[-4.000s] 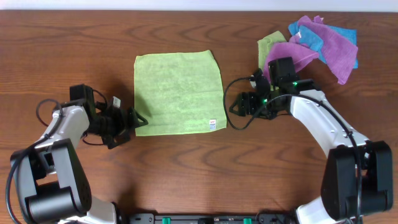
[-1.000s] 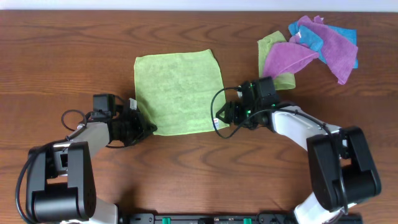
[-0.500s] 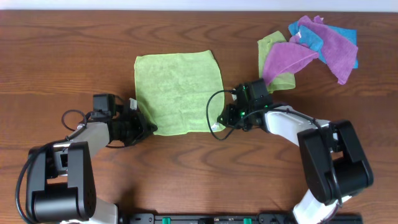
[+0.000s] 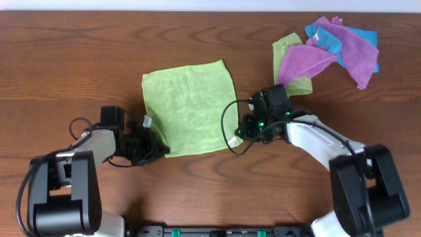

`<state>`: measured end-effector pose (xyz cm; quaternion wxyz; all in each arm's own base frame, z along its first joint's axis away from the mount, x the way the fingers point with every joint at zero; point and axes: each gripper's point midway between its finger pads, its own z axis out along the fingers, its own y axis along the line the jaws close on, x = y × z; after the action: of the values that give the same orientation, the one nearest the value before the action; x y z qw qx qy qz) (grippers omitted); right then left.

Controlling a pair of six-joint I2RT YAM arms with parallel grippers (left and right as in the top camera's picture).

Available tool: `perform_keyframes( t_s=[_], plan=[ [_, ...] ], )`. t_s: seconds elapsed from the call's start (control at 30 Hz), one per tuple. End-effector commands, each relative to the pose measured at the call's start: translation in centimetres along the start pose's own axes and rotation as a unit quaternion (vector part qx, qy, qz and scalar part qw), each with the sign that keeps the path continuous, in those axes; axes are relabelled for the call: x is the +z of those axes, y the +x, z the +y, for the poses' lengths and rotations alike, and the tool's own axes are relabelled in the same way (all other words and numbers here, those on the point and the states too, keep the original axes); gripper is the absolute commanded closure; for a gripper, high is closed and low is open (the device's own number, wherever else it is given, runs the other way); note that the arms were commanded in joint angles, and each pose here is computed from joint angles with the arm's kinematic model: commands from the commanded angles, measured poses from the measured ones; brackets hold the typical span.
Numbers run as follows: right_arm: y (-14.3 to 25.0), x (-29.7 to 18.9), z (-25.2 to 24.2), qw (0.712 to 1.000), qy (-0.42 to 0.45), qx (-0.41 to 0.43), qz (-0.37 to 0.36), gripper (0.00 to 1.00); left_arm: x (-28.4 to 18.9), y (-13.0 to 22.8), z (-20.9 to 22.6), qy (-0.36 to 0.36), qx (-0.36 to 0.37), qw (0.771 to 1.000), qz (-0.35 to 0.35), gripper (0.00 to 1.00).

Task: Fold the cloth
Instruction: 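Grasp the near edge corners of the green cloth with both grippers, then lift the near edge and fold it away over the cloth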

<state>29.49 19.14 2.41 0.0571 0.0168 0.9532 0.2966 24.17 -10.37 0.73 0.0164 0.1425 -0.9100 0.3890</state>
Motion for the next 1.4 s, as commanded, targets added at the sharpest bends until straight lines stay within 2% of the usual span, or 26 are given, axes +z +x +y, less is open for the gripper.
perform_keyframes(
  t_s=[0.0, 0.33, 0.5, 0.9, 1.37],
  plan=[
    [0.7, -0.8, 0.3, 1.000, 0.007, -0.030, 0.001, 0.98, -0.7, 0.9, -0.5, -0.005, 0.044, 0.999, 0.003, 0.94],
    [4.2, -3.2, 0.7, 0.998, 0.030, -0.037, 0.043, 0.99, -3.3, 4.3, -1.5, -0.029, 0.058, 0.998, 0.015, 0.94],
    [3.9, -5.2, 1.5, 0.998, 0.038, -0.055, 0.011, 0.98, -4.6, 4.4, -2.8, -0.025, 0.061, 0.998, -0.012, 0.94],
    [-2.2, -6.1, 4.1, 0.986, 0.013, -0.114, -0.123, 0.98, -6.6, -0.5, -5.1, -0.015, 0.037, 0.991, -0.128, 0.94],
    [-7.2, -2.6, 4.4, 0.974, -0.012, -0.135, -0.183, 0.99, -7.7, -5.8, -5.1, -0.033, 0.040, 0.972, -0.228, 0.94]
  ],
)
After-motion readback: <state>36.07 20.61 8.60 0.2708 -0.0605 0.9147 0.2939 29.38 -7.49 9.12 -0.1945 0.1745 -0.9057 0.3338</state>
